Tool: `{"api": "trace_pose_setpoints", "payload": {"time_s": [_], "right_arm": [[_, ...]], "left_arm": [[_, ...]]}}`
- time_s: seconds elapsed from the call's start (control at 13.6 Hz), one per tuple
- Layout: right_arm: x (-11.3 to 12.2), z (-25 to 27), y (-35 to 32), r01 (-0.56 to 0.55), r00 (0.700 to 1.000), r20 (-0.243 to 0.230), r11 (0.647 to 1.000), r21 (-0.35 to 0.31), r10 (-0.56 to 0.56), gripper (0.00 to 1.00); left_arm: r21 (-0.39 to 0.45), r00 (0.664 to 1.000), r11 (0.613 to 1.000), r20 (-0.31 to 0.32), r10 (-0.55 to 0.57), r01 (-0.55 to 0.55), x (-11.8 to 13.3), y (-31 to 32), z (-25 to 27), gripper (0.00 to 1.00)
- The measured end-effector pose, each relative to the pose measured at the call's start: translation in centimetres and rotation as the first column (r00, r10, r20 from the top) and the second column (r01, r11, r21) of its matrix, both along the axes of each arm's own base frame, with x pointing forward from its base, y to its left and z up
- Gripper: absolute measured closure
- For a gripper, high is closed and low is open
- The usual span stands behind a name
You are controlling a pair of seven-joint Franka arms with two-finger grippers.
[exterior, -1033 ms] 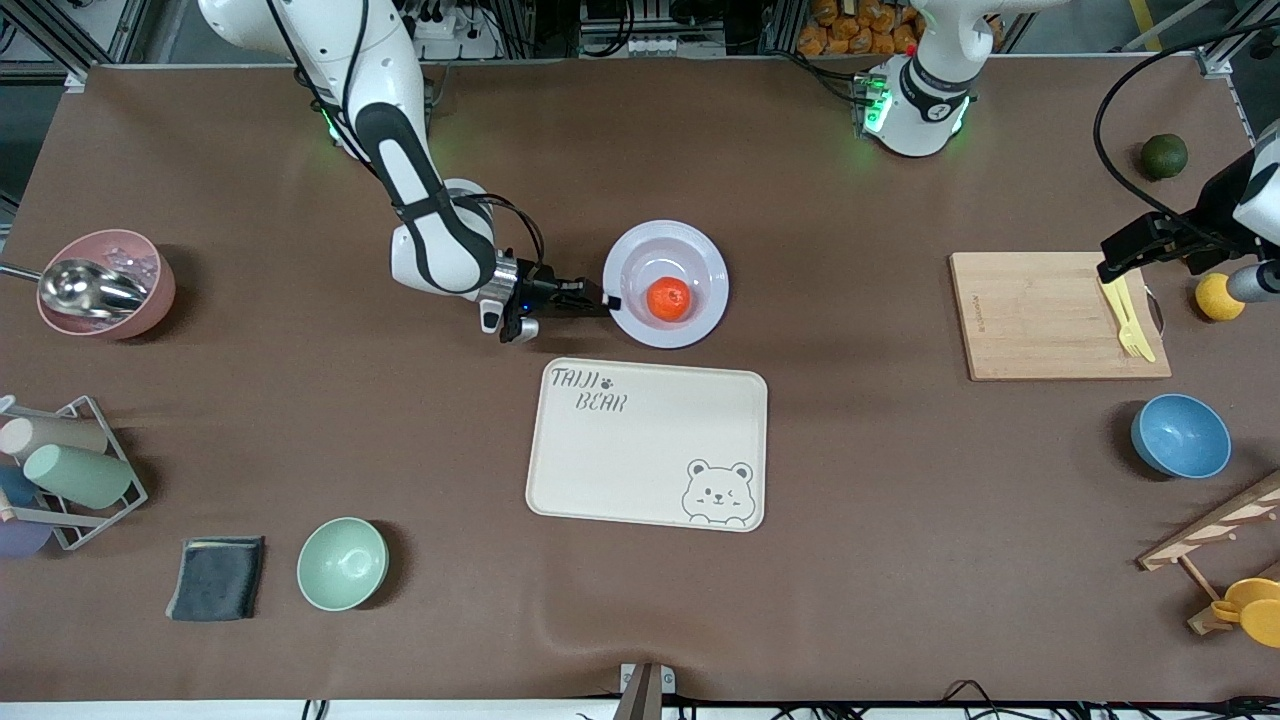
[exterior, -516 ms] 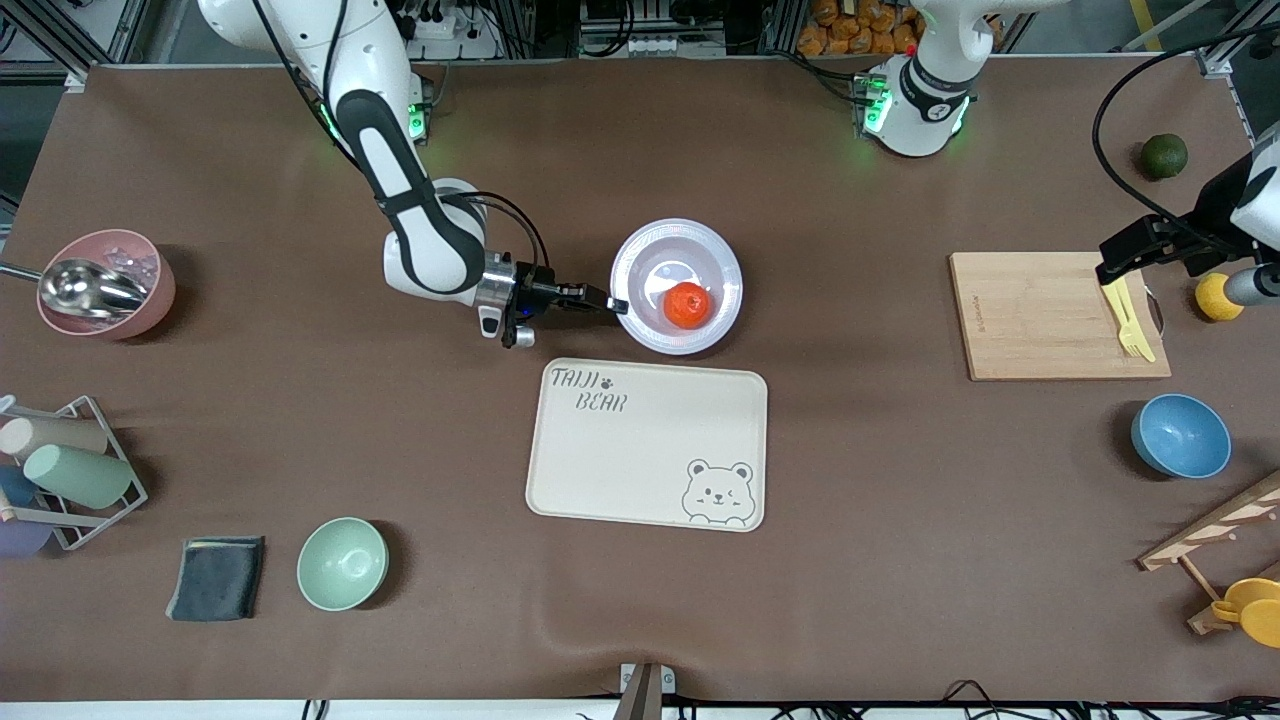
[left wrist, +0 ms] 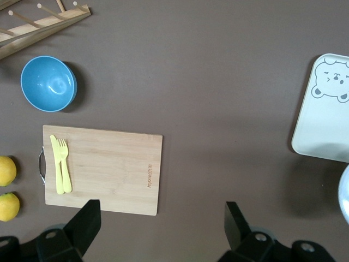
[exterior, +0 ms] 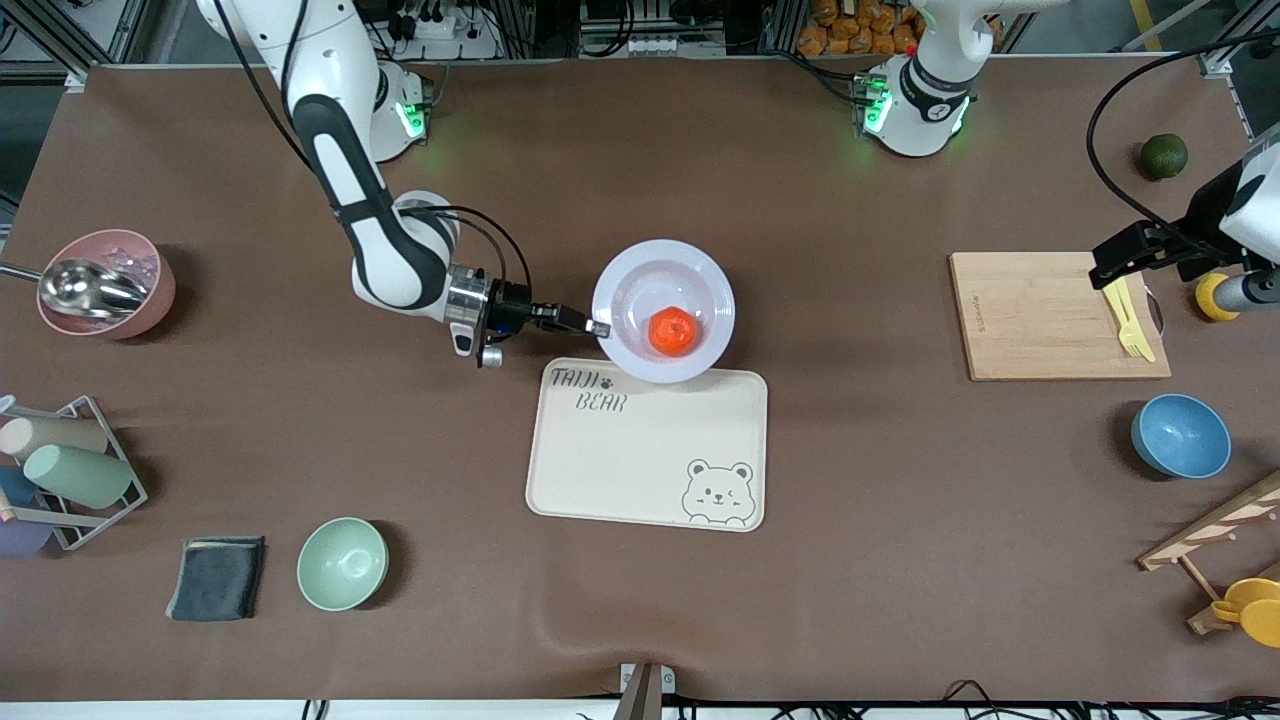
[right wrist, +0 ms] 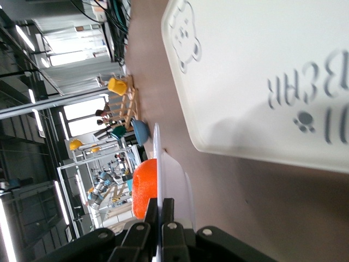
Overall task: Place orange and plate with both arms
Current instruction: 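Slide the plate with the orange onto the bear tray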
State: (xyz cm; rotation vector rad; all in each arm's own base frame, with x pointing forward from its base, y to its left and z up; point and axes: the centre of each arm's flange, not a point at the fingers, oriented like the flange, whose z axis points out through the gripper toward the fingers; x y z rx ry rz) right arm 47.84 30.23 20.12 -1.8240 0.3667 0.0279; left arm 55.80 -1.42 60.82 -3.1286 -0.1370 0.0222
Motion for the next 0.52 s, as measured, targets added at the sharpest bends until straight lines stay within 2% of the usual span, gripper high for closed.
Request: {"api": "trace_pose_setpoints", "payload": {"time_s": [0.22,0.52], "right_arm": [[3.4,0.5,0.4,0.031,0.998,0.047,1.0,0.001,-0.031,0.95],[7.9,-2.0,0.1,0.058,0.994,0.09,0.998,-0.008,-0.057,0.95]], "left_arm": [[0.0,1.0,1.0,0.0,0.0,0.0,0.1,0.0,-0.1,0.0],[0.0,1.0,1.0,0.002,-0.002,0.002,0.3,-0.1,-0.3,0.0]]}}
